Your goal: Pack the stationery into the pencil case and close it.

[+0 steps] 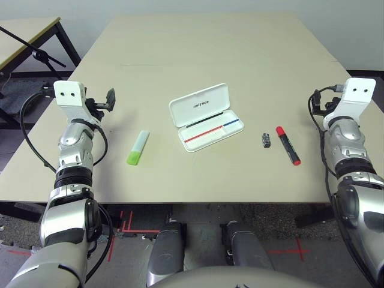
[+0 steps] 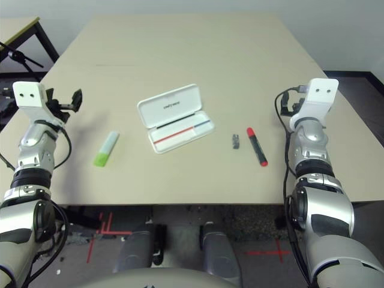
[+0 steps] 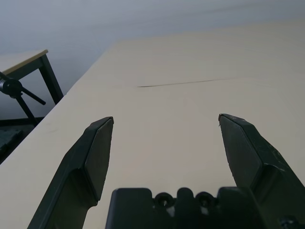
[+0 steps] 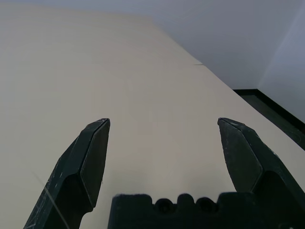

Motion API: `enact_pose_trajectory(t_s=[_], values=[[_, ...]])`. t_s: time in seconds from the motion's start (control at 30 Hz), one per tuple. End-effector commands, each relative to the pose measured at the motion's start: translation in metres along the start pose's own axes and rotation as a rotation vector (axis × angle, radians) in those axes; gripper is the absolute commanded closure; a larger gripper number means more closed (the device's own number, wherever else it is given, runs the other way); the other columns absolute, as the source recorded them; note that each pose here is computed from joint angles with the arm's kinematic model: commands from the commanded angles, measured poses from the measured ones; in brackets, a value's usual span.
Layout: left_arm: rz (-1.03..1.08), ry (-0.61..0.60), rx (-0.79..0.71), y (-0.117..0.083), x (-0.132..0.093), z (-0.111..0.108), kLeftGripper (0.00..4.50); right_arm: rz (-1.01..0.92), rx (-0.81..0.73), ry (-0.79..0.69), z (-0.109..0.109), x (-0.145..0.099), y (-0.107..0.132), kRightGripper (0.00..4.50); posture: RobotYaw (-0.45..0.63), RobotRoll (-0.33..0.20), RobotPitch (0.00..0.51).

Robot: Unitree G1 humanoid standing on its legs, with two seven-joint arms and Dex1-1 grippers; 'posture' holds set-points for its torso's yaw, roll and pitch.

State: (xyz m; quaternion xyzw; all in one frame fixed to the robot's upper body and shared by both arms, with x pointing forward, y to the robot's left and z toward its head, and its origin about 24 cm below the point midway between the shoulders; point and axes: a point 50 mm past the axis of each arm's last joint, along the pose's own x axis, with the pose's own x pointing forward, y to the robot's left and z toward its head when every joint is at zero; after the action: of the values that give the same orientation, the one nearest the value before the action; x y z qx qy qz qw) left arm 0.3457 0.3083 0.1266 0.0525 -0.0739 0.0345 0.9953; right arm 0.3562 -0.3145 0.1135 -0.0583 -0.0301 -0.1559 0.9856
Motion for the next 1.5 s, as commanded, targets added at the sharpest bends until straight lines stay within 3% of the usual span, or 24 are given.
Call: enact_pose_trajectory(t_s=[0.03, 0.43, 0.8, 1.0, 1.2, 1.33, 1.5], values=[[0.004, 0.010, 0.007, 0.003, -0.002, -0.002, 0.06, -0.013, 0.013, -0.003, 0.000, 0.000, -0.001, 0.00, 0.05, 0.000, 0.085], [-0.009, 0.018, -0.001, -0.001, -0.007, -0.008, 0.06, 0.062, -0.024, -0.008, 0.005, 0.001, -0.006, 0.00, 0.05, 0.000, 0.109], [-0.023, 0.018, -0.003, -0.003, -0.010, -0.009, 0.06, 0.641, -0.189, 0.023, 0.027, -0.010, -0.001, 0.00, 0.05, 0.000, 0.110], [-0.038, 0.009, -0.002, -0.005, -0.010, -0.007, 0.06, 1.013, -0.367, 0.161, 0.025, -0.030, 0.007, 0.00, 0.06, 0.000, 0.086], [-0.058, 0.005, -0.002, -0.006, -0.014, -0.006, 0.06, 1.143, -0.400, 0.239, 0.023, -0.037, 0.011, 0.00, 0.07, 0.000, 0.076], [-0.153, -0.001, -0.009, -0.019, -0.021, -0.004, 0.06, 1.163, -0.417, 0.251, 0.021, -0.038, 0.014, 0.00, 0.09, 0.000, 0.078], [-0.478, 0.027, -0.017, -0.060, -0.055, 0.007, 0.06, 1.165, -0.426, 0.263, 0.016, -0.037, 0.016, 0.00, 0.10, 0.000, 0.082]])
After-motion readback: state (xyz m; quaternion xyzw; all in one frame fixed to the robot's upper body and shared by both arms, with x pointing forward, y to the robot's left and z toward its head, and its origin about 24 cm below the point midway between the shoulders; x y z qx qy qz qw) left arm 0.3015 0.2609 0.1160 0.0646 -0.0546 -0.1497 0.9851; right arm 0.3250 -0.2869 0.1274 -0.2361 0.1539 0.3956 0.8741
